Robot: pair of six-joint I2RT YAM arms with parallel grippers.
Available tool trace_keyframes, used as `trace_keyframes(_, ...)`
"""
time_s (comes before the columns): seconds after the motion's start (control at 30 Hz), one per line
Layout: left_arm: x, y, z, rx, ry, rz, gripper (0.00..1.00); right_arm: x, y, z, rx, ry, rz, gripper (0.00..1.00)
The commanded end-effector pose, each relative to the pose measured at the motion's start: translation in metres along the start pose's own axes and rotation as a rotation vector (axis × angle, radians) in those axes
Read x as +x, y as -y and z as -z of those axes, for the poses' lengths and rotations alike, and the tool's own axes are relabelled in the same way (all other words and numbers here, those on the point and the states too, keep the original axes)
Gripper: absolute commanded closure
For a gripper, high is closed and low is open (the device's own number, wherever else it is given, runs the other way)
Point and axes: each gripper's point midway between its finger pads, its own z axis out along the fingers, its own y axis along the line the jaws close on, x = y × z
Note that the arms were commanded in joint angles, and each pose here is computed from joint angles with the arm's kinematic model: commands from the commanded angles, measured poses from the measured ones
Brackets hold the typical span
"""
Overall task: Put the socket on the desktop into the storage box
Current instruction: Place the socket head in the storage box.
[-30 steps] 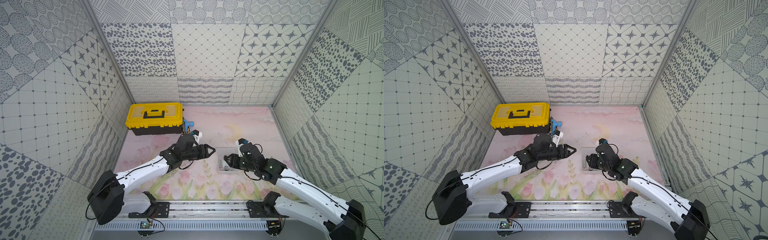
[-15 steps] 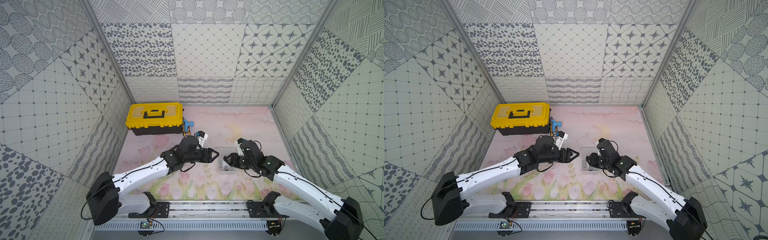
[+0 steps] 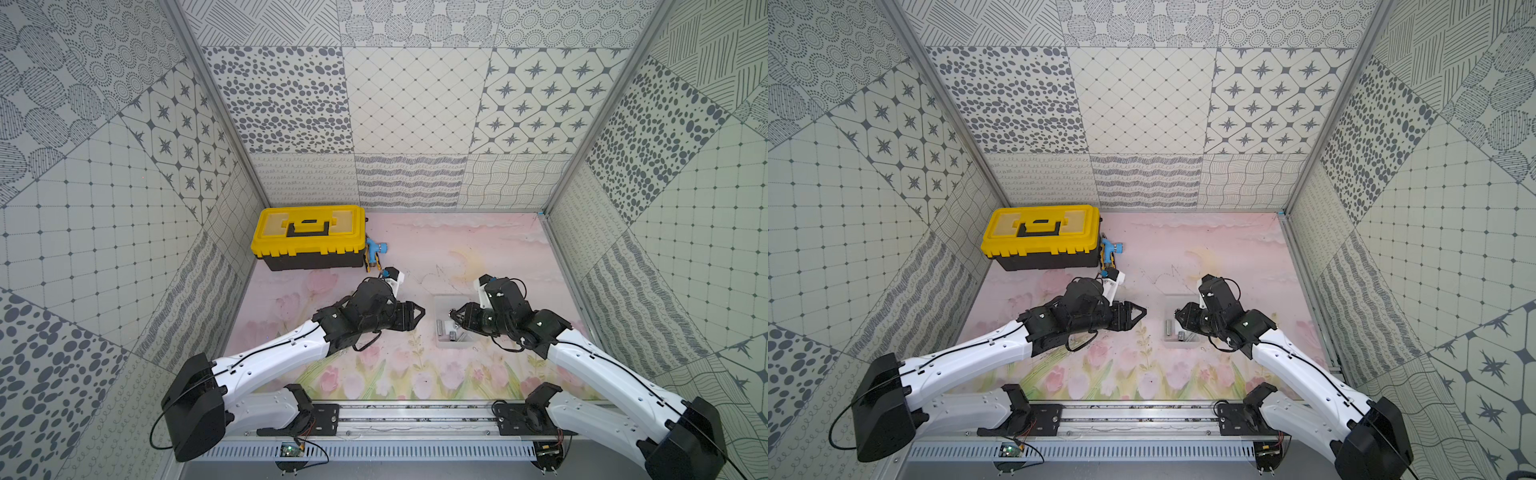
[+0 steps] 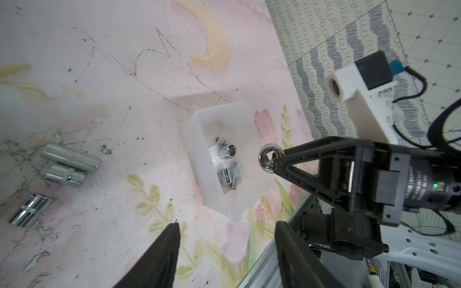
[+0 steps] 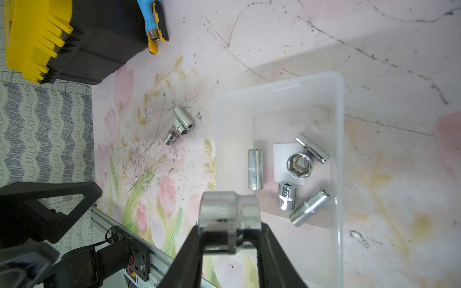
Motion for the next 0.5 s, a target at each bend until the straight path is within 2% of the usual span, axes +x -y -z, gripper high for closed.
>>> trace_keyframes(0.0, -0.003, -0.022, 0.006, -0.121, 0.041, -0.034, 0.34, -0.007, -0.006, 0.000, -0.031, 0.033, 0.010, 1.00)
trace_keyframes(0.47, -0.002, -0.050, 0.006, -0.233, 0.028, 0.047, 0.32, -0.009, 0.009, 0.004, 0.053, 0.050, 0.049, 1.00)
